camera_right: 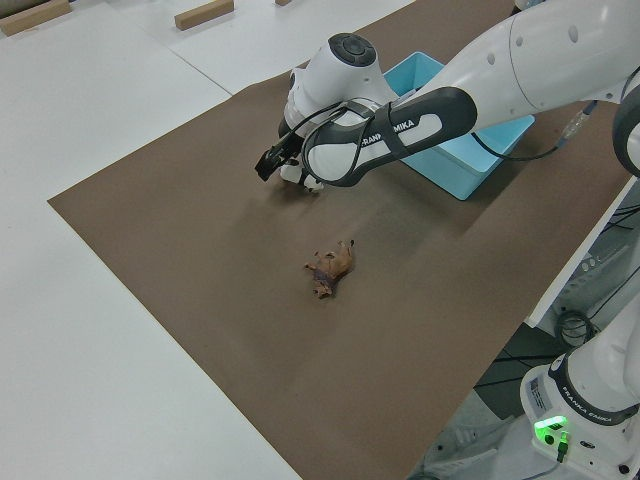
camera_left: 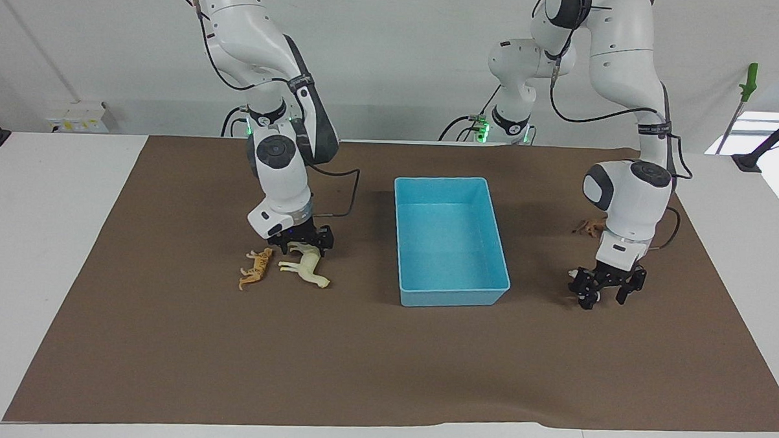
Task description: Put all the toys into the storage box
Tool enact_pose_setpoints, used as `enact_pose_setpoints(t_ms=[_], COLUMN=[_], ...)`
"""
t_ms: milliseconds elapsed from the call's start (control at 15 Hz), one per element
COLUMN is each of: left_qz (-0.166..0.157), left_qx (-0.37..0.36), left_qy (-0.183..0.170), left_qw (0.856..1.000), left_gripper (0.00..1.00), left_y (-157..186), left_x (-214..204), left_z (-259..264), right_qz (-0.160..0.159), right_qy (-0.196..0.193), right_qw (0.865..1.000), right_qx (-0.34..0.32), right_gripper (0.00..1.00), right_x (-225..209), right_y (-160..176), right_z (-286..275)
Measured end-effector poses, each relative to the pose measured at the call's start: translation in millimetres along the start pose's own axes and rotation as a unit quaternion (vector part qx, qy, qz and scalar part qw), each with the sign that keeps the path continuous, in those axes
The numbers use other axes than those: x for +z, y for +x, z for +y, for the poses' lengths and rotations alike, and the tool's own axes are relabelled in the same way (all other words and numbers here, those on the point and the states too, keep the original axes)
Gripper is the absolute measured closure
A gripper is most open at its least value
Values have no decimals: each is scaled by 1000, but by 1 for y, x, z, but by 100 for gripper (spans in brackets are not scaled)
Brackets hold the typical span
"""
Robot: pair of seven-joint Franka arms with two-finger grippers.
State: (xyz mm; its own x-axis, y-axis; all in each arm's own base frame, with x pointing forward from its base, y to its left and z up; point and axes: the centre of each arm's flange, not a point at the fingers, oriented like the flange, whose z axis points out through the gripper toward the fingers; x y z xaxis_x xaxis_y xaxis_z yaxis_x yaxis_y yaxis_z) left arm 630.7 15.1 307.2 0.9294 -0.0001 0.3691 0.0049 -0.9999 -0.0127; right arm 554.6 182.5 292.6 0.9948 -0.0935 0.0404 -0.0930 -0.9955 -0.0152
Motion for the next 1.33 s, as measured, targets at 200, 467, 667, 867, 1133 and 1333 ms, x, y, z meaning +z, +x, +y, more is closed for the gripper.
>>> enact_pose_setpoints(t_ms=[200, 467, 667, 867, 1133, 1333], left_qz=[-8, -22, -26, -41, -53, -57], left_qx=[-1, -1, -1, -3, -4, -5], left_qy=[0, 0, -1, 0, 0, 0], left_qw=[1000, 1000, 1000, 999, 999, 998], left_gripper=[0, 0, 31, 52, 52, 52], left_y=[-5, -17, -15, -12, 2, 10], left_x=[8, 18, 15, 12, 3, -3], left_z=[-1, -1, 1, -1, -2, -3], right_qz=[3, 5, 7, 0, 4, 10], right_qy=[2, 3, 4, 0, 6, 27], right_qw=[1000, 1000, 1000, 1000, 1000, 999], right_qx=[4, 9, 12, 11, 23, 35], right_gripper=[4, 46, 52, 52, 52, 52], right_x=[6, 5, -1, -28, -119, -165], right_y=[1, 3, 7, 19, 26, 0], right_z=[-1, -1, -2, -16, -90, -171])
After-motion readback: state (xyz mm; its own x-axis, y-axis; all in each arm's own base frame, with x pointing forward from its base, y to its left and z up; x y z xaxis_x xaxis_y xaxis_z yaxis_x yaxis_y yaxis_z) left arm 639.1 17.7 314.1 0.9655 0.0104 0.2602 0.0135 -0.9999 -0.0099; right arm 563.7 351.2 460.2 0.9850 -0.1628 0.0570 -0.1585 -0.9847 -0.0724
